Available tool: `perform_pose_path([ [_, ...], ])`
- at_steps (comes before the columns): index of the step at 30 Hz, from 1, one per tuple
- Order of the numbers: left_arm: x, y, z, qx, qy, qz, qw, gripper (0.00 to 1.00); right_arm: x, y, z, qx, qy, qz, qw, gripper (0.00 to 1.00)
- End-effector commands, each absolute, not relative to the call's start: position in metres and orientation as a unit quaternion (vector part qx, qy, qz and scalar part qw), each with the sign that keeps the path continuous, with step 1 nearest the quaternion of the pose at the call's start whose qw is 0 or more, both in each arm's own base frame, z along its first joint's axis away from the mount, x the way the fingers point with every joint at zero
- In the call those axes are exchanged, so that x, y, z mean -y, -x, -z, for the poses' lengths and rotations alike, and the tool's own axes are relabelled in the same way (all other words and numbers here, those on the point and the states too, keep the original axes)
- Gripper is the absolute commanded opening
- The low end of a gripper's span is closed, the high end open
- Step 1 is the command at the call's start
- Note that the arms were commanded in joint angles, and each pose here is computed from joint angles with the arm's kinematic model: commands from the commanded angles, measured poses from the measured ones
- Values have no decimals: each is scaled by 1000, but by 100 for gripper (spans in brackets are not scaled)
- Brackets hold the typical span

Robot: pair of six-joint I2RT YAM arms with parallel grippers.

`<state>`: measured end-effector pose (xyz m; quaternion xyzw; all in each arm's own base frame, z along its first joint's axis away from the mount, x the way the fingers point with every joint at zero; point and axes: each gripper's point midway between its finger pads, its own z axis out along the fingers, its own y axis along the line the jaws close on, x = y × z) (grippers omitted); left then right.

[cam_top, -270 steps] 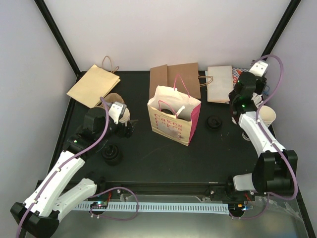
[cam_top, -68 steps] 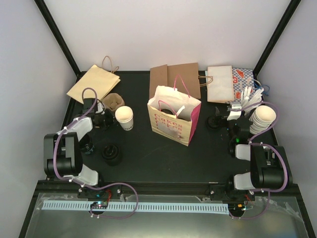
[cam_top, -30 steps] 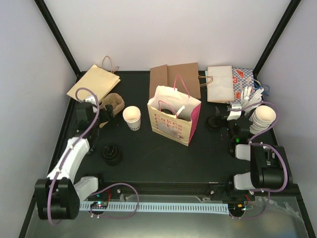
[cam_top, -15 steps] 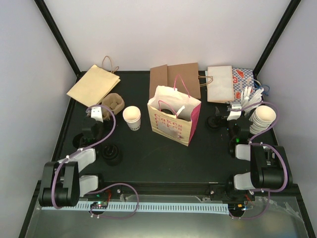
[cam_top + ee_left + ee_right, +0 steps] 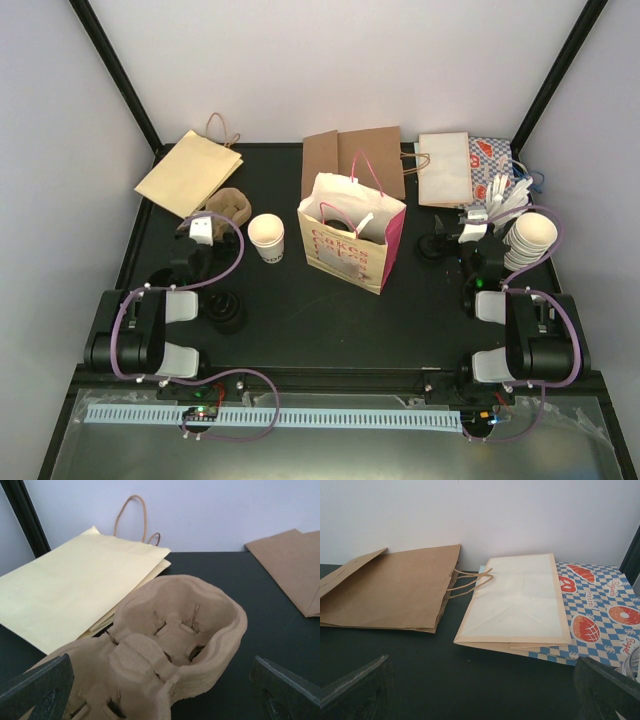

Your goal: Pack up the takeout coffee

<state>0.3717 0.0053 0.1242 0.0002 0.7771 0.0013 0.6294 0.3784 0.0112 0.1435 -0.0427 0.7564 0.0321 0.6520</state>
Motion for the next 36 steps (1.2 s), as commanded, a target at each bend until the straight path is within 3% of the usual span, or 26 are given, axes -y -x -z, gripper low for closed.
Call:
perform_pose_path([
  [1,4,-379,-154,-743,-31,4,669,99,-11,-379,-156,-738,48,-24,672,100],
  [36,15,-384,-151,-753,-57,12,655,99,-11,-379,-155,-739,47,-25,672,100],
])
